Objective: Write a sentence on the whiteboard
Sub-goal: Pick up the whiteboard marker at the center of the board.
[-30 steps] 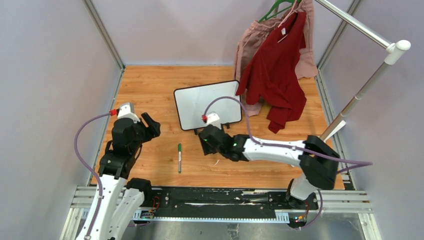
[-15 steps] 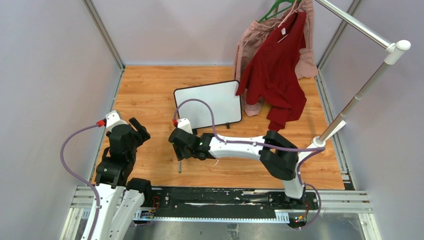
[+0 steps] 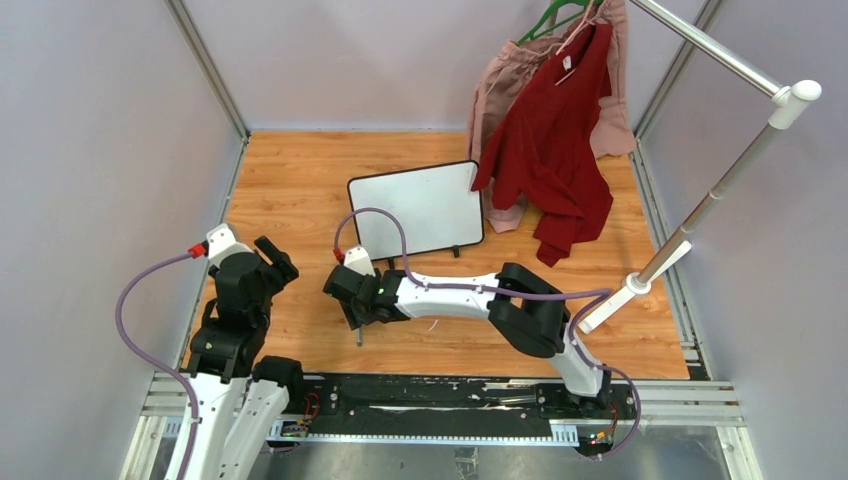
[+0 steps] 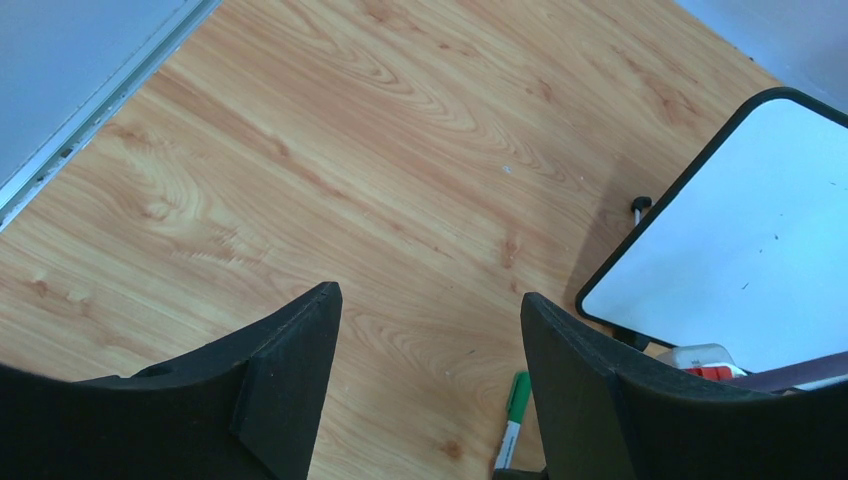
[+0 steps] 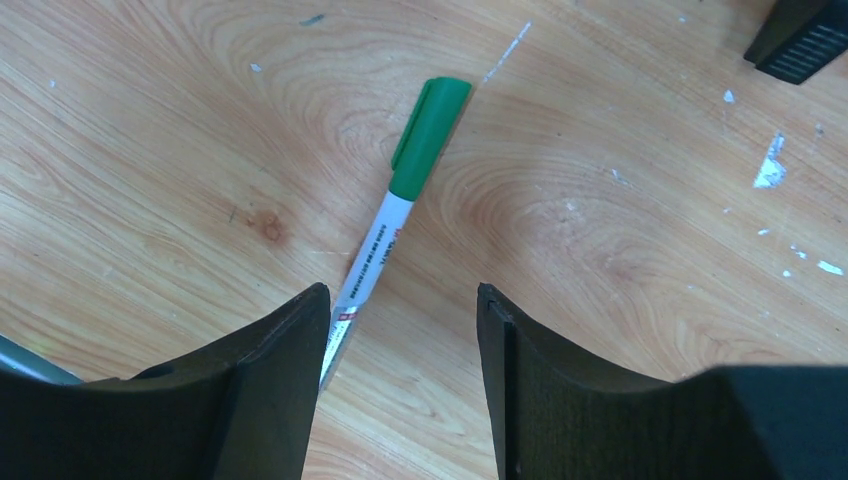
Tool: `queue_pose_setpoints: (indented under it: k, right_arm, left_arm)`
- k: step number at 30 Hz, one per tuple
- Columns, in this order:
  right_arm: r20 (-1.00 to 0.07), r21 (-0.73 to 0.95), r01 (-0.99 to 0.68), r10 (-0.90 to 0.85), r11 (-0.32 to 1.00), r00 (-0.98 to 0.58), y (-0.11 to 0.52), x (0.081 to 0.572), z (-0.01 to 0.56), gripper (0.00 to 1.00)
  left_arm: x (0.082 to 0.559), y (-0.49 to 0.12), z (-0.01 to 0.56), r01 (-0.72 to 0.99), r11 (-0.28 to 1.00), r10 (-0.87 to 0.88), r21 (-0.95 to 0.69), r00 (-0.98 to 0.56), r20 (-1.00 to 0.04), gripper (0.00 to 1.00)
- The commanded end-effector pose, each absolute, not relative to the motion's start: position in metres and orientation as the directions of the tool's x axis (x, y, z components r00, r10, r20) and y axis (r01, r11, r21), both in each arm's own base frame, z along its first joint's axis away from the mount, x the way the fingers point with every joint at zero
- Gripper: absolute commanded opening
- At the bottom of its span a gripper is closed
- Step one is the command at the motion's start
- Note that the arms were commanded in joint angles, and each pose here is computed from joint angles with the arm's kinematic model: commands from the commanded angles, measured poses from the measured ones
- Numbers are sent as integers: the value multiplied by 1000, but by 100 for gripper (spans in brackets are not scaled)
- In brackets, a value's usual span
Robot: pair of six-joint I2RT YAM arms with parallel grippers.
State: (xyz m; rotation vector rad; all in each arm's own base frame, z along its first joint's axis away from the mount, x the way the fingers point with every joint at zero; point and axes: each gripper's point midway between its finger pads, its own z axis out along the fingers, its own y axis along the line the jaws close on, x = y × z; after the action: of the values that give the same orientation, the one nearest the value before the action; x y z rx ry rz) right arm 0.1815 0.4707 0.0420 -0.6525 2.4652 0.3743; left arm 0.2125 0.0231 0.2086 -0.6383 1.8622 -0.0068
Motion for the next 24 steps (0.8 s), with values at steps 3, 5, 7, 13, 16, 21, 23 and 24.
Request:
queue_pose_setpoints:
  k: [3, 5, 7, 13, 16, 21, 23, 24]
  right_arm:
    - [-555, 82, -531, -403, 844, -728, 476, 175, 29, 59]
    - [-547, 63, -535, -419, 843, -725, 472, 175, 23, 58]
    - [-537, 43, -539, -435, 841, -723, 468, 174, 17, 54]
    - [-513, -22, -551, -483, 834, -710, 449, 174, 4, 34]
    - [-493, -47, -551, -499, 833, -713, 433, 175, 2, 24]
    - [-465, -97, -559, -534, 824, -706, 393, 175, 3, 8]
    - [-454, -126, -562, -551, 818, -700, 373, 173, 4, 3]
    - [-450, -135, -561, -555, 817, -700, 363, 173, 6, 1]
  left_arm:
    - [215, 21, 216, -404, 851, -442, -335, -208, -873, 72]
    - [215, 20, 216, -399, 854, -441, -336, -210, -873, 72]
    - [216, 18, 215, -392, 855, -443, -340, -210, -872, 72]
    - [217, 15, 215, -376, 859, -445, -347, -214, -870, 71]
    - [218, 13, 215, -364, 863, -444, -350, -216, -870, 71]
    - [221, 5, 214, -321, 876, -440, -359, -232, -867, 71]
    - [223, 0, 213, -299, 882, -440, -365, -242, -865, 71]
    - [224, -2, 213, -288, 884, -439, -367, -246, -864, 71]
